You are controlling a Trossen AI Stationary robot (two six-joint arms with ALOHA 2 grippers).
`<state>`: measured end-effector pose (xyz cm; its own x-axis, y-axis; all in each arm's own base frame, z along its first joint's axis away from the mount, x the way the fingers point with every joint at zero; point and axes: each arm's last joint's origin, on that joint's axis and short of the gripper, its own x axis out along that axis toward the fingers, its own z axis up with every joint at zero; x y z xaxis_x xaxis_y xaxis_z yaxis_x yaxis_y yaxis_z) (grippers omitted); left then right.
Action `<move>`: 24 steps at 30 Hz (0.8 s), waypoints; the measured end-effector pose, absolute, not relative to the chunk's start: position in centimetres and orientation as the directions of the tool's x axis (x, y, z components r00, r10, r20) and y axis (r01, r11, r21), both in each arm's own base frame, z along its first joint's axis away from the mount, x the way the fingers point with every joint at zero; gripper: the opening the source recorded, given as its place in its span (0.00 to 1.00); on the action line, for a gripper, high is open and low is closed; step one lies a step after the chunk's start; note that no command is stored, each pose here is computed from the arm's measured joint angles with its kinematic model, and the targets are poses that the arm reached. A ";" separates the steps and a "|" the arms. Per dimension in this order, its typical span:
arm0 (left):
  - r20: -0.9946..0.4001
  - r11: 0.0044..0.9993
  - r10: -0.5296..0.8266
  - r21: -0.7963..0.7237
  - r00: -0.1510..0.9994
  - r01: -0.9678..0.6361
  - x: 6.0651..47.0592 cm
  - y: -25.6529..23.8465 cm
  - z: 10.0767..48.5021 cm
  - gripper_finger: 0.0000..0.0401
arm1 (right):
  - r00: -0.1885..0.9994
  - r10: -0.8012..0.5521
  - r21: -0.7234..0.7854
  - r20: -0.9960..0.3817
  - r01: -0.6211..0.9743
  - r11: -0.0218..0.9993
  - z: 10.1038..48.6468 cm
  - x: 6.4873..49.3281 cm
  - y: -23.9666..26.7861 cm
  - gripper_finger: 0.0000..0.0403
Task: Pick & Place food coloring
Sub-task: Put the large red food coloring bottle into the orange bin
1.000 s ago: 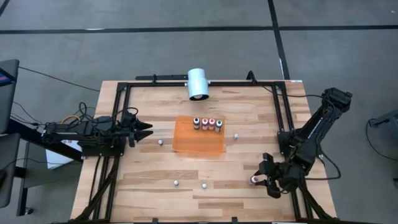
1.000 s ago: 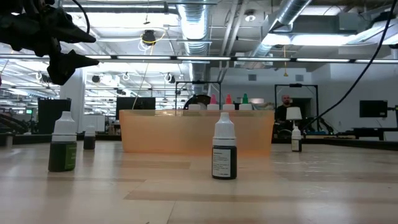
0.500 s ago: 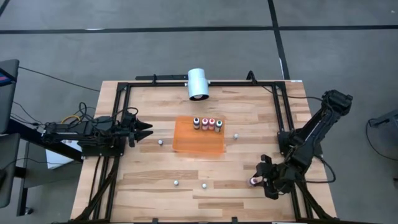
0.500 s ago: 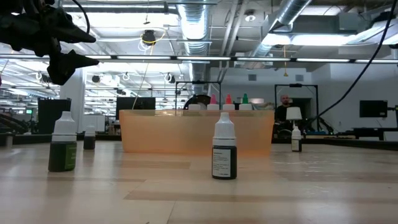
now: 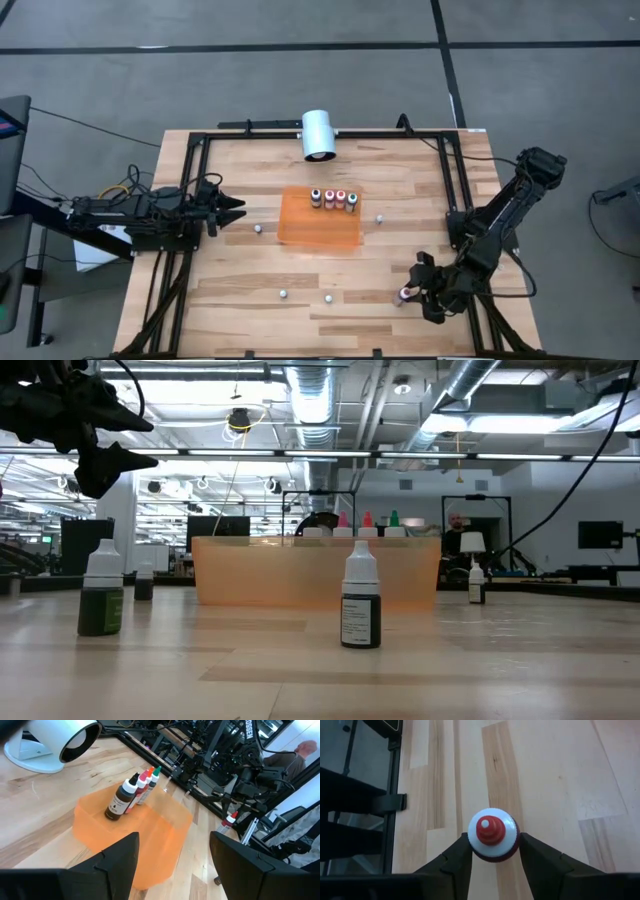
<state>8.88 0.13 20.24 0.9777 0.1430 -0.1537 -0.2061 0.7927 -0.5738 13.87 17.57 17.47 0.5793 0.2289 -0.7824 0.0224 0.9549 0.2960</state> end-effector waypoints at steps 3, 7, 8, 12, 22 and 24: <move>-0.154 0.792 0.143 -0.574 0.978 -0.206 8.9 0.1 20.2 0.59 | 0.580 0.228 0.296 -0.782 0.023 0.955 17.5 13.9 17.6 0.35; -0.154 0.792 0.143 -0.575 0.978 -0.206 8.9 0.1 20.2 0.59 | 0.585 0.224 0.293 -0.780 0.025 0.956 17.5 13.9 17.6 0.34; -0.155 0.792 0.143 -0.574 0.978 -0.206 8.9 0.1 20.2 0.59 | 0.588 0.219 0.291 -0.778 0.028 0.956 17.5 13.9 17.5 0.34; -0.155 0.792 0.143 -0.575 0.978 -0.207 8.9 0.1 20.2 0.59 | 0.598 0.203 0.286 -0.775 0.045 0.957 17.4 14.0 17.4 0.34; -0.155 0.792 0.143 -0.575 0.978 -0.207 8.9 0.1 20.2 0.59 | 0.624 0.164 0.265 -0.764 0.071 0.962 17.4 15.0 16.7 0.33; -0.155 0.792 0.143 -0.575 0.978 -0.207 8.9 0.1 20.2 0.59 | 0.631 0.160 0.263 -0.759 0.071 0.962 17.5 15.3 16.5 0.33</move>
<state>8.88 0.13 20.23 0.9776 0.1428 -0.1548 -0.2067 0.7916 -0.5750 15.27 16.51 17.49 0.6311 0.1603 -0.7589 0.0714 0.9623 0.2626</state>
